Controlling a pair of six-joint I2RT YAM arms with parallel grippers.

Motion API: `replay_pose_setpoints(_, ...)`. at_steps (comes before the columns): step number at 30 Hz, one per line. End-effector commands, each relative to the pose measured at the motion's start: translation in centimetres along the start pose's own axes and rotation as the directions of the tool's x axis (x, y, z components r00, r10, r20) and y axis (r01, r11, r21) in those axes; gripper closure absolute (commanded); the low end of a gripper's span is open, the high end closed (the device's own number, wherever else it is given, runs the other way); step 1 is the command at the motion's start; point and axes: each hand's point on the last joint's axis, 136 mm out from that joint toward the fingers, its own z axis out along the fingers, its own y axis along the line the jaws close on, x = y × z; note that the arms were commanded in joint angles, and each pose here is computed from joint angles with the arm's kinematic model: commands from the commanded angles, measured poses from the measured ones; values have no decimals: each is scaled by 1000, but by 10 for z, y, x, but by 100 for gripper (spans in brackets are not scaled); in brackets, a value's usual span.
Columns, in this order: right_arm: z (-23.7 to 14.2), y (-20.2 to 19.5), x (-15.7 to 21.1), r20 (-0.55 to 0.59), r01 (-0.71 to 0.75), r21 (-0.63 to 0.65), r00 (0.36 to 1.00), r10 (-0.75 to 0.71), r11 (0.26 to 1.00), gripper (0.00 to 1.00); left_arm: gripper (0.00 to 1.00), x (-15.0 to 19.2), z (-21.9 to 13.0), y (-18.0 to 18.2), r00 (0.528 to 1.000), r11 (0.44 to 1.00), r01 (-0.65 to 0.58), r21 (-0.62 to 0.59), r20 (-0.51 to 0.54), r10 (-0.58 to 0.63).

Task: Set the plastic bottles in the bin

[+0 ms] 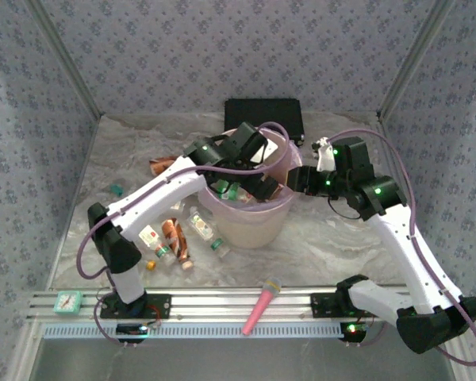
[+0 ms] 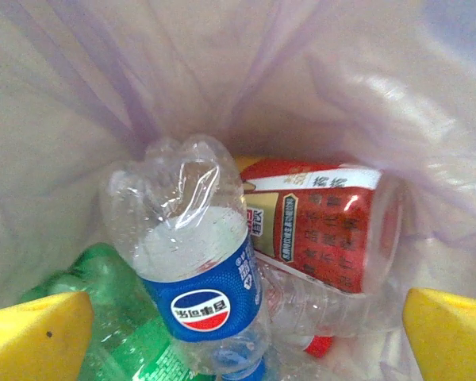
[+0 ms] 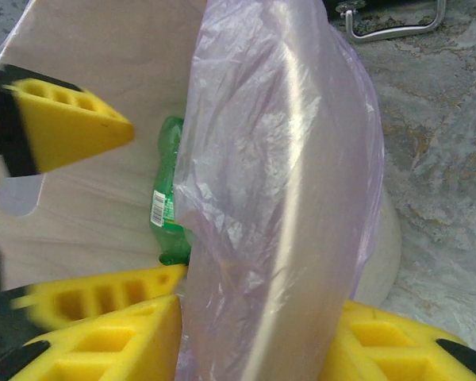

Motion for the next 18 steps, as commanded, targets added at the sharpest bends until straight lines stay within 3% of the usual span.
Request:
replay_pose_setpoints(1, 2, 0, -4, 27, 29, 1, 999, -29, 1000, 55, 0, -25, -70, 4, 989, 1000, -13, -15, 146, 15)
replay_pose_setpoints(5, 2, 1, -5, 29, 31, -5, 999, -30, 1000, 55, 0, -30, -117, 24, 972, 997, 34, -73, 236, -16)
replay_pose_setpoints(10, 4, 2, -5, 24, 37, -13, 999, -37, 999, 55, 0, 11, -144, 83, 939, 954, 274, -118, 249, -239)
replay_pose_setpoints(14, 6, 2, -5, 17, 46, -14, 999, -45, 999, 55, 2, 75, -133, 140, 852, 844, 511, -160, 223, -473)
replay_pose_setpoints(18, 10, 1, -3, 4, 46, -16, 999, -46, 999, 55, 5, 140, -103, 197, 693, 668, 720, -188, 221, -686)
